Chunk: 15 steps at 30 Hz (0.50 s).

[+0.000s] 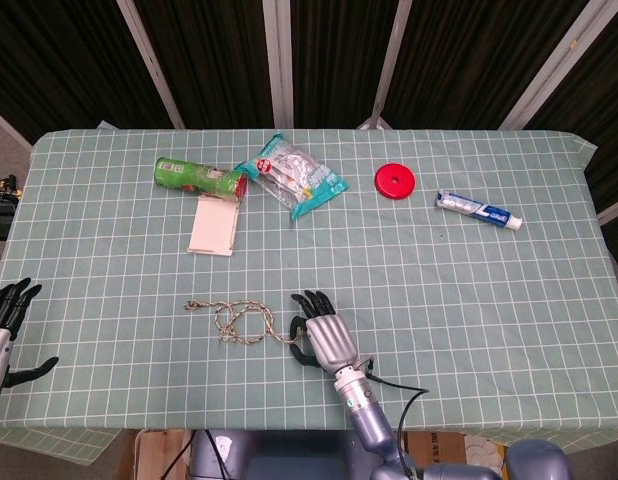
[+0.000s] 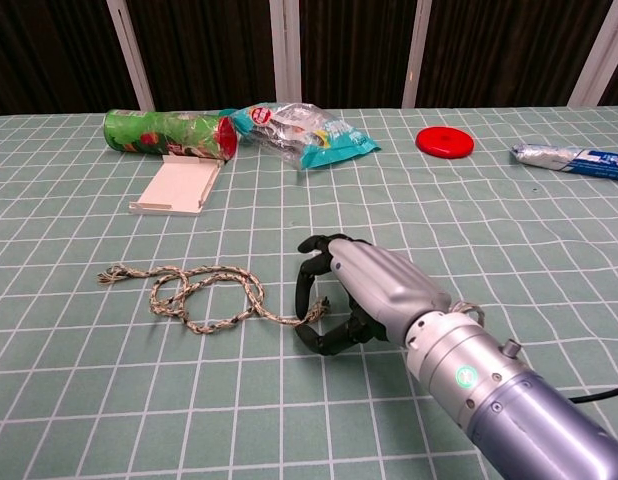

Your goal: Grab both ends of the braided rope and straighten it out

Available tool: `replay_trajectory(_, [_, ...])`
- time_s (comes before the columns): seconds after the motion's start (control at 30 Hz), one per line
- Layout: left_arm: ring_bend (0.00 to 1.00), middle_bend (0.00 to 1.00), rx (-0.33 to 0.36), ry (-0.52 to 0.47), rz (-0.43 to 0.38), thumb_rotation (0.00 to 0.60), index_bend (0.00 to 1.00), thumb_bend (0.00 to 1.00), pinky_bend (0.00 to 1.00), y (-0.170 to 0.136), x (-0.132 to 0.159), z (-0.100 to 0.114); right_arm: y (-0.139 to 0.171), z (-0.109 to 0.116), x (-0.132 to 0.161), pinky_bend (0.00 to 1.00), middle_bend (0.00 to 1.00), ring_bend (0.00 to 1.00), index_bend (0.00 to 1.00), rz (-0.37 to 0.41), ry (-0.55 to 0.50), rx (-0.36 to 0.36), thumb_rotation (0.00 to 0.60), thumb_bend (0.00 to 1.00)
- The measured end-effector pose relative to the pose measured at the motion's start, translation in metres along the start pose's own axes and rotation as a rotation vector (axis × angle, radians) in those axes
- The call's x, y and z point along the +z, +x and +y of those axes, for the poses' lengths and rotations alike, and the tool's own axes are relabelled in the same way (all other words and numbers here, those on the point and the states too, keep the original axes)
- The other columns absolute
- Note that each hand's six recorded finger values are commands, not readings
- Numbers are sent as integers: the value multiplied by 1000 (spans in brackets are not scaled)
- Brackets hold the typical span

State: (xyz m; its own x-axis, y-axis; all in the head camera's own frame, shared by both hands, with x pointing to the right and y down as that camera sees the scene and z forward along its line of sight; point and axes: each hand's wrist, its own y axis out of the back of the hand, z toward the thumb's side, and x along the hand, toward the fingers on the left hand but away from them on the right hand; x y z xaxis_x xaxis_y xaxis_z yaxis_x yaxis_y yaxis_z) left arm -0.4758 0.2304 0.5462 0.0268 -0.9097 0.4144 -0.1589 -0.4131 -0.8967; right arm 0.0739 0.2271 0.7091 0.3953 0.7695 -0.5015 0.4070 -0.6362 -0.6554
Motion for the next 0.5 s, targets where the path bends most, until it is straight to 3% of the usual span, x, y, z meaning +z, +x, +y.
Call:
replay_trajectory(0.27, [0,0,0,-5,0,600,78,129,0,0,0,0,-3,-4,-1,0,181,0,577,-5,4,-1,600,402])
replay_trajectory(0.5, [0,0,-2,-7,0,600,78,129,0,0,1,0,-3,-5,3,0,219,0,642,8,1,-8,600,489])
